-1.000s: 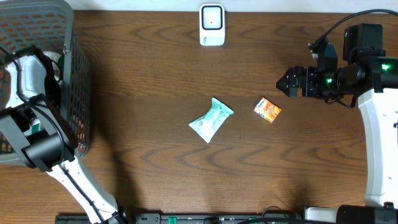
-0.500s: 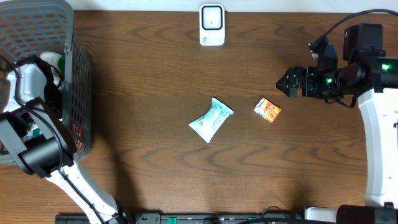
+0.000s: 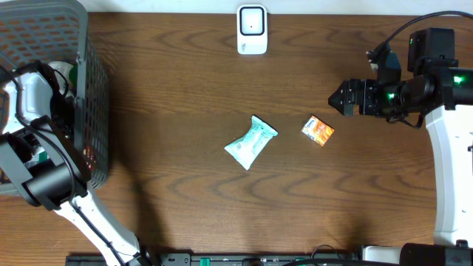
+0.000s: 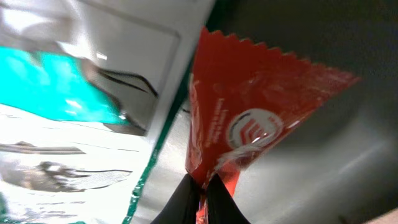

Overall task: Scan the item barcode
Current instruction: 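Grasp the red Nescafe stick sachet in the basket with the left gripper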

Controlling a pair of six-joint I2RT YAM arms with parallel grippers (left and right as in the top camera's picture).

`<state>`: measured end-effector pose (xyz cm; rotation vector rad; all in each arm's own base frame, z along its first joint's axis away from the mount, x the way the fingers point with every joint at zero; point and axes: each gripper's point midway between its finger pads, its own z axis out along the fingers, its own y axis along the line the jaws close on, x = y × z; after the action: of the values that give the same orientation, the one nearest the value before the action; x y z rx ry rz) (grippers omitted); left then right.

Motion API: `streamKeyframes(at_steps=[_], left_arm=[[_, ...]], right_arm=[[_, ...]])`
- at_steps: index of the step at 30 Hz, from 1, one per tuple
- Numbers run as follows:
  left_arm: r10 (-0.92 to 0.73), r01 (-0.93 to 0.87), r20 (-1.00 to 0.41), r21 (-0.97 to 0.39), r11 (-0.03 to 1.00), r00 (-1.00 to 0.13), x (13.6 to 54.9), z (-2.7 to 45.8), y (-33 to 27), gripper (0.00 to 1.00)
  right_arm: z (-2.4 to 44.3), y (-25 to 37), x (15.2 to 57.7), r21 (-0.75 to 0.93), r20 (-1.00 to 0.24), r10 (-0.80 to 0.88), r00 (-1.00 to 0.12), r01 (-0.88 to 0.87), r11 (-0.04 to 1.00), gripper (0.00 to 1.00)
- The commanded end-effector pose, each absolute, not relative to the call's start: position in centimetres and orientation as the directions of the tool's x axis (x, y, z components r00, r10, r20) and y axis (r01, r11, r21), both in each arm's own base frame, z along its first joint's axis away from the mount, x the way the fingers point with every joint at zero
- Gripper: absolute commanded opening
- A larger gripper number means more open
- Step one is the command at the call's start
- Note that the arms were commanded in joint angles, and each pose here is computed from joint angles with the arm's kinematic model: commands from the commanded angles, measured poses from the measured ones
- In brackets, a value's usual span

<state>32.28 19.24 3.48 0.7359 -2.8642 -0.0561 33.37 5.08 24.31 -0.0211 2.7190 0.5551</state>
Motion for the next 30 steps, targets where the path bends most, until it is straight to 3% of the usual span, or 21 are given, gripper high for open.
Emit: streamKeyframes(at_steps=[1,7,14,15,17,19,30], left_arm=[[-0.524,-0.518,0.052,0.094,0.85,-0.85,33.8,6.9,20.5,0.07],[-0.566,-0.579,-0.14,0.077,0.812,-0.812,35.0,12.4,21.2,0.07],[-0.595,-0.604,-0.118,0.067,0.794,-0.795,34.5,12.1,20.6,0.07],[-0.608,-0.617,-0.12,0.066,0.784,-0.785,34.5,11.9,20.6,0.17],[-0.61,-0.62,-0.126,0.064,0.782,-0.782,34.7,11.3,20.7,0.48],[-0.61,-0.62,-0.126,0.064,0.782,-0.782,34.7,10.4,20.7,0.56],[-0.603,-0.607,-0.129,-0.014,0.795,-0.787,34.9,3.9,19.0,0.58]], right_arm=[[24.9,5.2,33.6,0.38,-0.368,0.061,-0.928,-0.09,0.921,0.99],[24.9,5.2,33.6,0.38,-0.368,0.061,-0.928,-0.09,0.921,0.99],[24.9,5.2,33.6,0.38,-0.368,0.061,-0.928,-0.09,0.921,0.99],[24.9,5.2,33.6,0.38,-0.368,0.061,-0.928,-0.09,0.921,0.99],[24.9,5.2,33.6,0.38,-0.368,0.061,-0.928,-0.09,0.921,0.99],[24.9,5.2,33.6,0.38,-0.368,0.061,-0.928,-0.09,0.921,0.99],[24.9,5.2,33.6,0.38,-0.368,0.061,-0.928,-0.09,0.921,0.99]])
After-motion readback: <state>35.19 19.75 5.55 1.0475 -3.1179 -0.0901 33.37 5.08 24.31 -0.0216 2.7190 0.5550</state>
